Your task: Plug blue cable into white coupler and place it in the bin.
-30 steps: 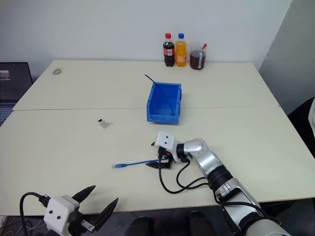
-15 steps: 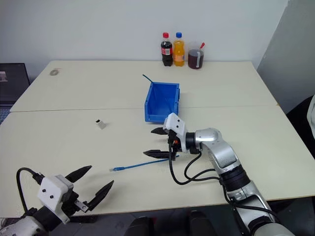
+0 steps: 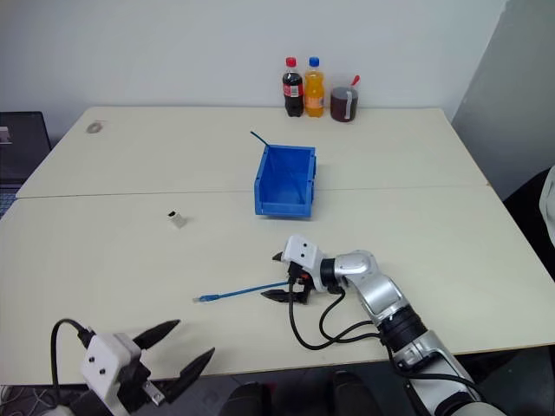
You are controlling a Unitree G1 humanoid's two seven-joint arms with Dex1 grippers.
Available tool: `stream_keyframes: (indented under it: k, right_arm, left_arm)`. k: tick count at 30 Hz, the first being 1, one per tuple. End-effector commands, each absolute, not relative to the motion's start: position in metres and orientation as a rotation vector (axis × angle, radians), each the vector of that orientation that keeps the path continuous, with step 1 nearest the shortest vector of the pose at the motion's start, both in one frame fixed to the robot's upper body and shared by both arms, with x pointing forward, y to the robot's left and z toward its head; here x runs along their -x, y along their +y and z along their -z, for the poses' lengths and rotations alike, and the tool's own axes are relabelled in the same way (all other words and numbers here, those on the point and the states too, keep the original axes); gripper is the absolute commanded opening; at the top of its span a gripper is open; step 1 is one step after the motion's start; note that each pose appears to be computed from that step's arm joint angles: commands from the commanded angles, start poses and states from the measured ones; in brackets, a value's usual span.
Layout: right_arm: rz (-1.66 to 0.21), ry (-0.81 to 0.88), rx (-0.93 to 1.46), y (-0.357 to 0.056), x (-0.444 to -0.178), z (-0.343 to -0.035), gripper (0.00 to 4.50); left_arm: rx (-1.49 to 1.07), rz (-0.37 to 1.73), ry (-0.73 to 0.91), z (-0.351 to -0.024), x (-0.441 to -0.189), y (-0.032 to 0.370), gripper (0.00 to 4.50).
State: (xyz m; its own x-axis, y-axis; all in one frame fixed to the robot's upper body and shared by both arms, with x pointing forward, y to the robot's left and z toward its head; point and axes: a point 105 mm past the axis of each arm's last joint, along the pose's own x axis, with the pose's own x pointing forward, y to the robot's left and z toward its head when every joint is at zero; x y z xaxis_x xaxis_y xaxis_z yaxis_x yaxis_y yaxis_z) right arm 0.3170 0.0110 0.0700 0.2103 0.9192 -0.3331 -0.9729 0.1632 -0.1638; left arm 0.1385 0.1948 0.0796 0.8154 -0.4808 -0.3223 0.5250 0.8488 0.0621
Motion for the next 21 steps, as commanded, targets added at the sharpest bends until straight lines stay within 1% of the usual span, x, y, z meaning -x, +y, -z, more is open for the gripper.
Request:
stream_keyframes:
  k: [1, 6, 10, 16, 21]
  right_arm:
    - [-1.345, 0.101, 0.449, 0.014, -0.326, -0.077, 4.45]
    - [-1.350, 0.095, 0.444, 0.014, -0.331, -0.076, 4.45]
    - [-1.379, 0.089, 0.430, 0.014, -0.329, -0.080, 4.45]
    - [-1.426, 0.033, 0.387, 0.016, -0.322, -0.101, 4.45]
    - [-1.446, -0.013, 0.362, 0.017, -0.315, -0.124, 4.45]
  left_arm:
    - [-0.170, 0.573, 0.286, -0.081, -0.129, 0.179, 4.50]
    - [-0.166, 0.536, 0.275, -0.081, -0.127, 0.179, 4.50]
    - [-0.181, 0.492, 0.267, -0.082, -0.128, 0.186, 4.50]
    - [-0.171, 0.366, 0.231, -0.085, -0.139, 0.203, 4.50]
    - [-0.169, 0.343, 0.224, -0.084, -0.145, 0.209, 4.50]
